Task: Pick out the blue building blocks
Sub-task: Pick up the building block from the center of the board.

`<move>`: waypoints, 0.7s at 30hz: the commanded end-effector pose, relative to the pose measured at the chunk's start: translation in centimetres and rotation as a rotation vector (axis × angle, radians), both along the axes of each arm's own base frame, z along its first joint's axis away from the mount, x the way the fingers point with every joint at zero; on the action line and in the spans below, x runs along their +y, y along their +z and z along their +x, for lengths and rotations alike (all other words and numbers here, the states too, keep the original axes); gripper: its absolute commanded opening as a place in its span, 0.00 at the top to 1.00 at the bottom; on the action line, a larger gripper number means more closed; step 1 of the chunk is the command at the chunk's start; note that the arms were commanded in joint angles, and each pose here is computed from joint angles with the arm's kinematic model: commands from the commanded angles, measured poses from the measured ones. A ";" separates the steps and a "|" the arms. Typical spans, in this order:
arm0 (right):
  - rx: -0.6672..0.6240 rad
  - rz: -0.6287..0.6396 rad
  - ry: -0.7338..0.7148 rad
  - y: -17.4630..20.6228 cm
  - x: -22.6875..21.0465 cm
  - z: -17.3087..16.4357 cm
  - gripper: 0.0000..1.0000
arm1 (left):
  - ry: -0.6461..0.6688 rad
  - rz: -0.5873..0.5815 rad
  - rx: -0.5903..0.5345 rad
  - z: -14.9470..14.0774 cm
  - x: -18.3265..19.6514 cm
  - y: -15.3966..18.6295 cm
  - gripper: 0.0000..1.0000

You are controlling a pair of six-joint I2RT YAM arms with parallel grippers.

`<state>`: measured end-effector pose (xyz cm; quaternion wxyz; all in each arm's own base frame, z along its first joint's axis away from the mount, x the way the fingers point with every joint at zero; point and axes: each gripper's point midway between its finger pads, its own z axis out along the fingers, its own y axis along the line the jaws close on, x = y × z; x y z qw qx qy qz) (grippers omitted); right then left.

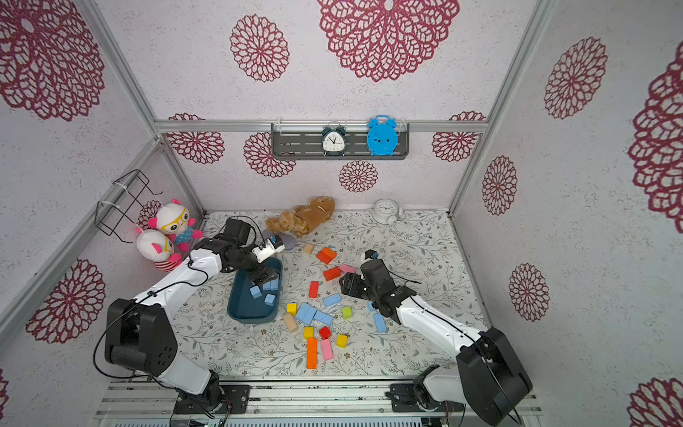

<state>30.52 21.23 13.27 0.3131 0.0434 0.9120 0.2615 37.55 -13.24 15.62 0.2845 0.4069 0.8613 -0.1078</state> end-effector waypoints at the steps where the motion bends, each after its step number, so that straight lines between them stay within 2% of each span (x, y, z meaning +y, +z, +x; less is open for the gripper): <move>1: 0.106 -0.219 -0.061 -2.3 -5.1 -0.6 0.28 | 0.242 -0.339 -0.010 2.9 -0.8 4.5 0.12; 4: 0.202 -0.327 -0.121 -3.6 -9.0 -1.2 0.28 | 0.335 -0.472 0.012 3.7 -0.5 4.7 0.11; 8: 0.325 -0.422 -0.172 -5.2 -13.1 -2.5 0.28 | 0.397 -0.556 0.061 3.2 0.0 3.5 0.06; 15: 0.403 -0.430 -0.208 -6.7 -14.7 -2.6 0.28 | 0.418 -0.612 0.015 2.4 0.8 4.1 0.01; 21: 0.402 -0.373 -0.218 -6.9 -13.8 -0.2 0.30 | 0.439 -0.618 0.038 2.5 1.1 3.4 0.01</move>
